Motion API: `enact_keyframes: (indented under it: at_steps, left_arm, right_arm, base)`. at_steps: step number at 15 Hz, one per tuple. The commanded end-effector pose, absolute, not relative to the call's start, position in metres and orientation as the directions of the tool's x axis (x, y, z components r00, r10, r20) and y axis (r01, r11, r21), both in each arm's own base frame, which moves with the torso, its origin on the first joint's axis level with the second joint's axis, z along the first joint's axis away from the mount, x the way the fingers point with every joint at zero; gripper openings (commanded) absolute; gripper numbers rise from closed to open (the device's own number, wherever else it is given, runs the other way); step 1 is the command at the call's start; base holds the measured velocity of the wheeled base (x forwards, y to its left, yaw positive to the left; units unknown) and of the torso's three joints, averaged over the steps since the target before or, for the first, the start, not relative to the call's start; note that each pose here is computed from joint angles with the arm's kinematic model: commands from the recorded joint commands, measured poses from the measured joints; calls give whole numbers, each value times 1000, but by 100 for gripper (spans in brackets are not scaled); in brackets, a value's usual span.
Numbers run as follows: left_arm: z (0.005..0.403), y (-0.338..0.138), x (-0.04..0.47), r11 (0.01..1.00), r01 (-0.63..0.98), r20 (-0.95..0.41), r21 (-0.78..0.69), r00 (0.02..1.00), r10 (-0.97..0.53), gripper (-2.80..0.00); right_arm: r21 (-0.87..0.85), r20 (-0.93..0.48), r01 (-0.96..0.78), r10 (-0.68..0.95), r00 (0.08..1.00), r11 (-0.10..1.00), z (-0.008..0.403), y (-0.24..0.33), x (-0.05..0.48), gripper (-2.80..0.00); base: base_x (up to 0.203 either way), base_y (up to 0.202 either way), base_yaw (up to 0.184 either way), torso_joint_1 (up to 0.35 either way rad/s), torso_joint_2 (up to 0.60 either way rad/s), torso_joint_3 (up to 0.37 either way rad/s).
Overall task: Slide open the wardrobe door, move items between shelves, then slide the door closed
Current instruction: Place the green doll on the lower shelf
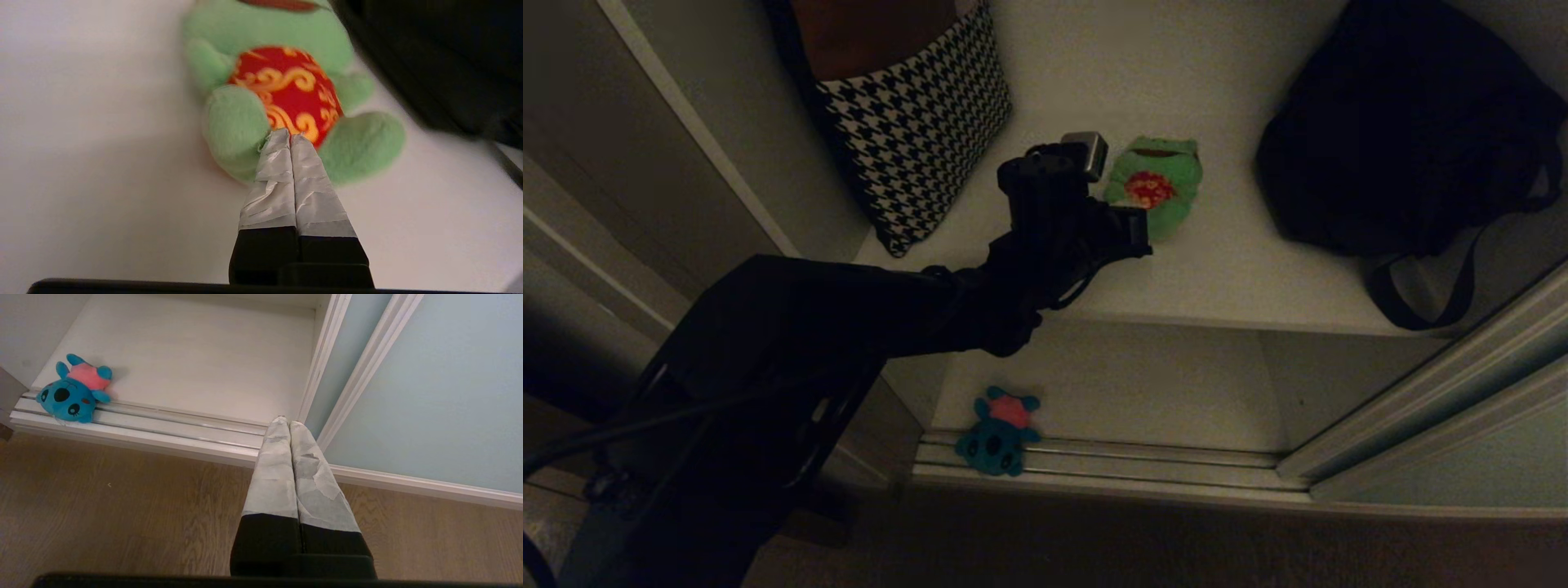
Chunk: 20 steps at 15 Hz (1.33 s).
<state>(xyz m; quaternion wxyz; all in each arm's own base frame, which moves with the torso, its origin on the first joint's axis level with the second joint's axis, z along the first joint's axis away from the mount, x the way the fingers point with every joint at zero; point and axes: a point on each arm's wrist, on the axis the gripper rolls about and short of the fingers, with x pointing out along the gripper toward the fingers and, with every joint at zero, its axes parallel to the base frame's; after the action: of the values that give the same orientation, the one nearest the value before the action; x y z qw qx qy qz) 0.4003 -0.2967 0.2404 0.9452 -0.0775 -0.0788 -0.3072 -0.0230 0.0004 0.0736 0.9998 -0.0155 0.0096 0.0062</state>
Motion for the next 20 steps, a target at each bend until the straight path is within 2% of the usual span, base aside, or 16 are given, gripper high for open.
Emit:
enact_keyframes:
  at_steps: [1, 8, 12, 13, 17, 20]
  left_arm:
    - [247, -295, 397, 802, 590, 207, -93, 799, -564, -280]
    - [248, -295, 396, 806, 587, 212, -78, 800, -562, -280]
    - [262, -291, 390, 811, 579, 212, -80, 805, -554, -280]
    - [267, -288, 388, 814, 575, 219, -82, 807, -548, 0]
    - [277, -286, 382, 805, 588, 244, -82, 795, -556, 0]
    - [266, -290, 388, 802, 591, 237, -85, 794, -560, 0]
  right_arm:
    - [-31, -20, -13, 12, 1000, 999, 73, 0, -23, -280]
    - [-32, -18, -13, 12, 1000, 999, 74, 0, -23, -280]
    - [-32, -19, -13, 12, 1000, 999, 73, 0, -23, -280]
    - [-30, -18, -13, 12, 1000, 999, 74, 0, -23, -280]
    - [-32, -20, -13, 13, 1000, 999, 73, 0, -23, -280]
    - [-32, -20, -13, 12, 1000, 999, 74, 0, -23, -280]
  base:
    - [0, 0, 0, 0, 0, 0]
    - [0, 0, 0, 0, 0, 0]
    - [0, 0, 0, 0, 0, 0]
    - [0, 0, 0, 0, 0, 0]
    - [0, 0, 0, 0, 0, 0]
    - [0, 0, 0, 0, 0, 0]
